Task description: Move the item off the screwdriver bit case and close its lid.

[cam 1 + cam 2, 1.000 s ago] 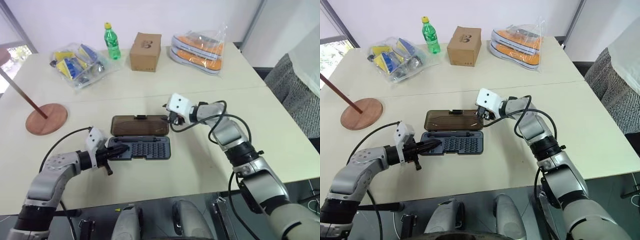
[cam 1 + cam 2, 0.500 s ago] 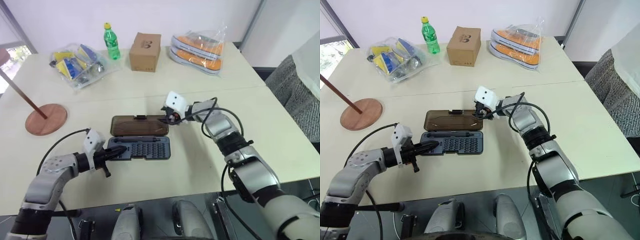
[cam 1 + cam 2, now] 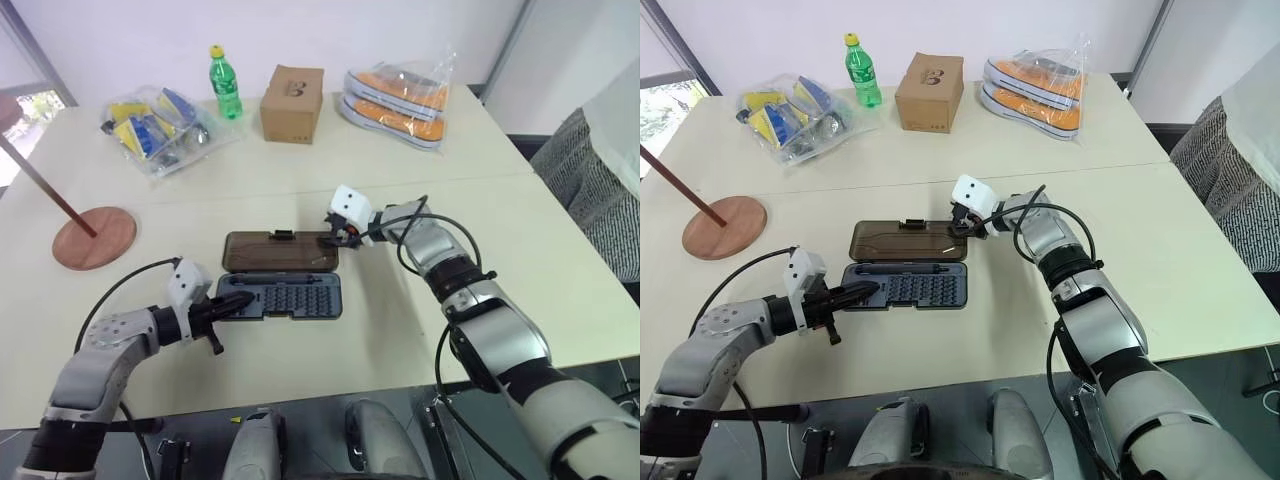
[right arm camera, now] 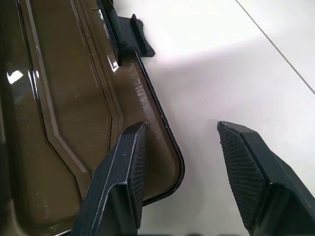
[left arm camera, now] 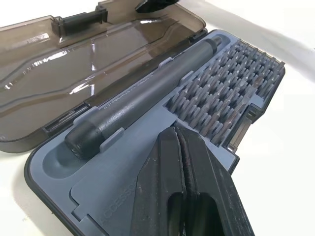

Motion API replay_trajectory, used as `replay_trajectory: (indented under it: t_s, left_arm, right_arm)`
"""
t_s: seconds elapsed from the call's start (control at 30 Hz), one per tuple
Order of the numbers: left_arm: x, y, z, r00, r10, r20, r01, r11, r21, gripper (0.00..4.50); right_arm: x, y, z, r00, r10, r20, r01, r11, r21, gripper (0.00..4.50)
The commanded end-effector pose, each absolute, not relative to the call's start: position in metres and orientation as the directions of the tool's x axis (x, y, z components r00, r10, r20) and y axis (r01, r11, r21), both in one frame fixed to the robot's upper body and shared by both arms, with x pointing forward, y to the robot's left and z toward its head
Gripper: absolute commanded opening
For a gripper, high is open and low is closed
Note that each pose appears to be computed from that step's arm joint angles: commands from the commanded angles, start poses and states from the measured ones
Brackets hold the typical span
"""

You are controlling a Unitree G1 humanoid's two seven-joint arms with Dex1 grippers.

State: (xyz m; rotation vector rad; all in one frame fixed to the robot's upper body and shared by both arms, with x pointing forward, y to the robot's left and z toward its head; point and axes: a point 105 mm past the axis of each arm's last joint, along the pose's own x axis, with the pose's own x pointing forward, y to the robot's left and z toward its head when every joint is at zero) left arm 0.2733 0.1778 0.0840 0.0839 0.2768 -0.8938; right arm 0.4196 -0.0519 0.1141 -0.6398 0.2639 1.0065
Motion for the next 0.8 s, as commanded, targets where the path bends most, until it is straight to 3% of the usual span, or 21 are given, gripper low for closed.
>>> replay_trajectory:
  t_s: [0.03, 0.1, 0.2, 0.5, 0.8]
  left_arm:
    - [0.27, 0.18, 0.076, 0.598, -0.741, -0.305, 0.767, 0.64, -0.051, 0.01]
    - [0.271, 0.181, 0.076, 0.601, -0.739, -0.306, 0.766, 0.642, -0.046, 0.0]
    - [0.272, 0.181, 0.077, 0.604, -0.736, -0.306, 0.764, 0.644, -0.043, 0.0]
    - [0.275, 0.182, 0.077, 0.613, -0.73, -0.303, 0.757, 0.652, -0.04, 0.0]
    - [0.282, 0.188, 0.08, 0.629, -0.721, -0.291, 0.742, 0.669, -0.054, 0.0]
  right_arm:
    - [0.423, -0.049, 0.124, 0.531, 0.705, -0.47, -0.841, 0.367, -0.398, 2.1]
    - [0.423, -0.049, 0.123, 0.528, 0.705, -0.473, -0.842, 0.364, -0.398, 1.44]
    - [0.422, -0.048, 0.122, 0.524, 0.706, -0.476, -0.845, 0.359, -0.397, 0.06]
    - [0.419, -0.047, 0.122, 0.514, 0.709, -0.482, -0.843, 0.315, -0.435, 0.06]
    - [0.405, -0.042, 0.145, 0.551, 0.738, -0.389, -0.674, 0.118, -0.729, 0.06]
